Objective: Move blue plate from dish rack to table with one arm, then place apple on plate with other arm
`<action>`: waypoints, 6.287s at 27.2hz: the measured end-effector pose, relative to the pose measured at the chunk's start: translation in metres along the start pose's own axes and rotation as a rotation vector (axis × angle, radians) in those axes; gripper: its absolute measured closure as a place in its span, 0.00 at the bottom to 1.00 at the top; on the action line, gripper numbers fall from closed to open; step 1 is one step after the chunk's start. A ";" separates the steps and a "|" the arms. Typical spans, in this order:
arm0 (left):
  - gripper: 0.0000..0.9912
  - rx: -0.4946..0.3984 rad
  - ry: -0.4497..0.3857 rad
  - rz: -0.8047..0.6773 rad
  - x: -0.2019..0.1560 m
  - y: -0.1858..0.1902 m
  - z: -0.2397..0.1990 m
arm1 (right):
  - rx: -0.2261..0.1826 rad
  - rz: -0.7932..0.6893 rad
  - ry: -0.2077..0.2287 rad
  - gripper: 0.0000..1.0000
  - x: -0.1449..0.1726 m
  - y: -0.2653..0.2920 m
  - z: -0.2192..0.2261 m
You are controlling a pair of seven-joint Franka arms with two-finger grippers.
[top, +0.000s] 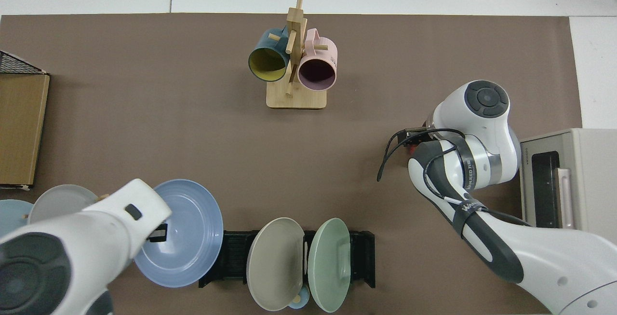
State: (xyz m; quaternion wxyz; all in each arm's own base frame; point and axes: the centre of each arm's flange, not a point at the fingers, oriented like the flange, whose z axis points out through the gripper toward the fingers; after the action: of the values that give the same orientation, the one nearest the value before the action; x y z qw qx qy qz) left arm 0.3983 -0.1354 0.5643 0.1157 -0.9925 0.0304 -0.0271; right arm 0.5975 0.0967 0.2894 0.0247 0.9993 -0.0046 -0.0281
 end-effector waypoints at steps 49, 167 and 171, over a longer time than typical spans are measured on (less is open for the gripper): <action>0.91 -0.537 -0.007 -0.331 0.066 0.182 0.194 | 0.002 0.019 0.036 0.30 -0.013 0.012 -0.207; 0.00 -0.250 -0.055 0.000 0.151 -0.126 0.006 | 0.047 0.042 0.082 0.00 -0.037 0.088 -0.266; 0.00 -0.250 -0.054 0.000 0.151 -0.126 0.006 | 0.050 0.108 0.084 0.00 -0.036 0.084 -0.265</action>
State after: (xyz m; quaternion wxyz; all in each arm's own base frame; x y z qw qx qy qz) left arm 0.5558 -0.0217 0.5944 -0.0080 -0.9995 0.0302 0.0038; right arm 0.5755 0.0258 0.5603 0.0013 0.9982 -0.0581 0.0152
